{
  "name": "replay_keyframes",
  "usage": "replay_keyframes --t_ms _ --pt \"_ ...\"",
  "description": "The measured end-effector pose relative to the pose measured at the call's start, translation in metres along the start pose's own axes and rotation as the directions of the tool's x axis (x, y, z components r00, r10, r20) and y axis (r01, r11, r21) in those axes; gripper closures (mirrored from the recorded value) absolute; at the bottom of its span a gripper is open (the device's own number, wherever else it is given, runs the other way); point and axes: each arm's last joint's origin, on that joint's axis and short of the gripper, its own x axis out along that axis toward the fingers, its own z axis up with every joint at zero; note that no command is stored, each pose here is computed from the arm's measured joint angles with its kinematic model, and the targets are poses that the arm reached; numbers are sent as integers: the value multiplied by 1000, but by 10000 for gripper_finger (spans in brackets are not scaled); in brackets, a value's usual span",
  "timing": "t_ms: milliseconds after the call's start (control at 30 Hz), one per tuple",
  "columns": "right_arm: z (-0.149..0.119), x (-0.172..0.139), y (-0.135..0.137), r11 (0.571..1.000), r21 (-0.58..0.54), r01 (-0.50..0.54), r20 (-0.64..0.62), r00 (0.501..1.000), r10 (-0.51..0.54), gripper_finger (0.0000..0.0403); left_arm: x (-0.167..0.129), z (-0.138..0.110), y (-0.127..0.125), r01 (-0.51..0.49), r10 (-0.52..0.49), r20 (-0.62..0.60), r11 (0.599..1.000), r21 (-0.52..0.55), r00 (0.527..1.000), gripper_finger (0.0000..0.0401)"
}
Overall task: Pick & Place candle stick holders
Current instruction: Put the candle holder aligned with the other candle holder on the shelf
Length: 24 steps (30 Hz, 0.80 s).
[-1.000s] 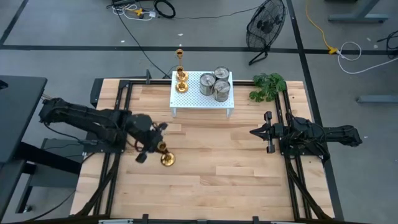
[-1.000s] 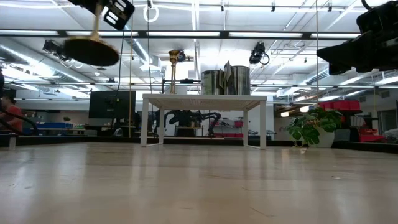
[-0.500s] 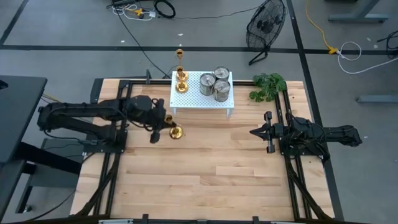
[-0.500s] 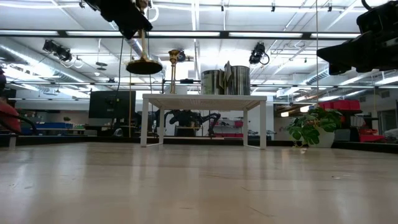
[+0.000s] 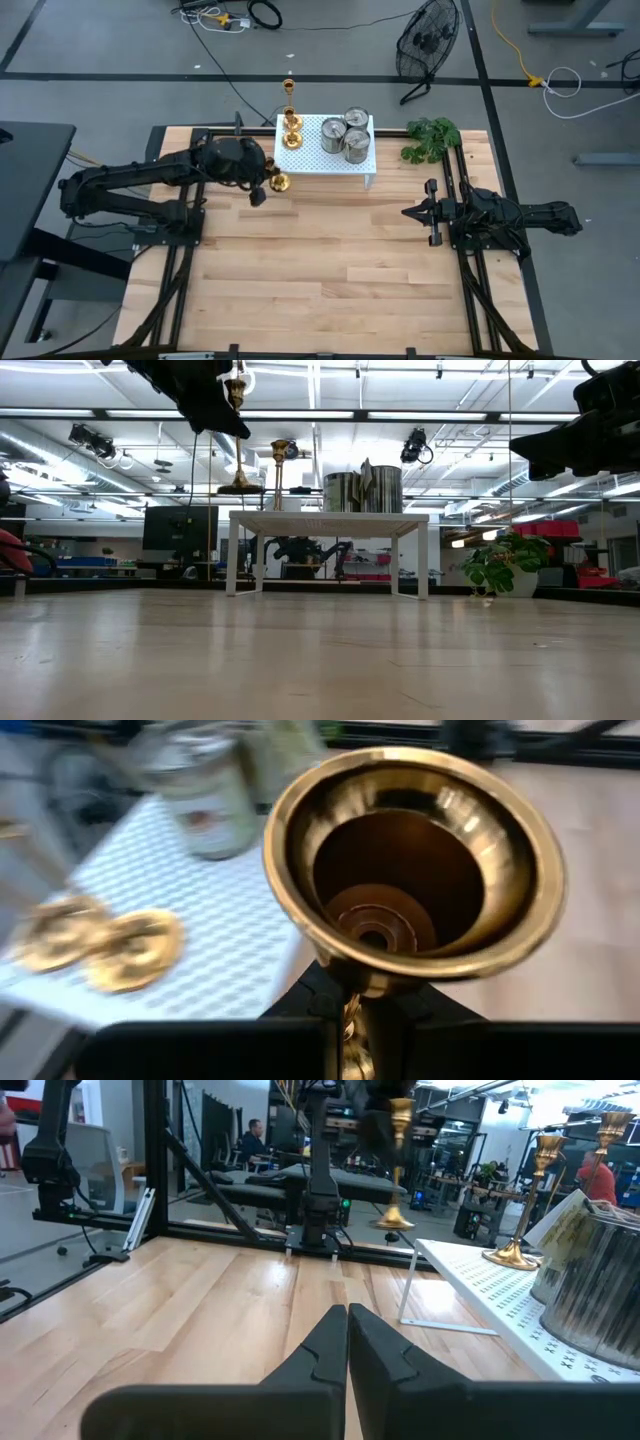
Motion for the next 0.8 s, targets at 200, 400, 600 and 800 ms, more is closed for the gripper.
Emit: replay_keyframes --t_ms 200,400,600,800 --pt "0 0 0 1000 0 0 0 1000 0 385 0 1 13 -113 113 12 994 0 994 379" --pt "0 0 0 1000 0 0 0 1000 0 385 0 2 18 -110 110 23 994 -3 994 379" --pt "0 0 0 1000 0 0 0 1000 0 385 1 2 17 -94 94 24 996 4 995 379" --pt "0 0 0 1000 0 0 0 1000 0 385 1 2 18 -102 103 23 995 -22 994 379"
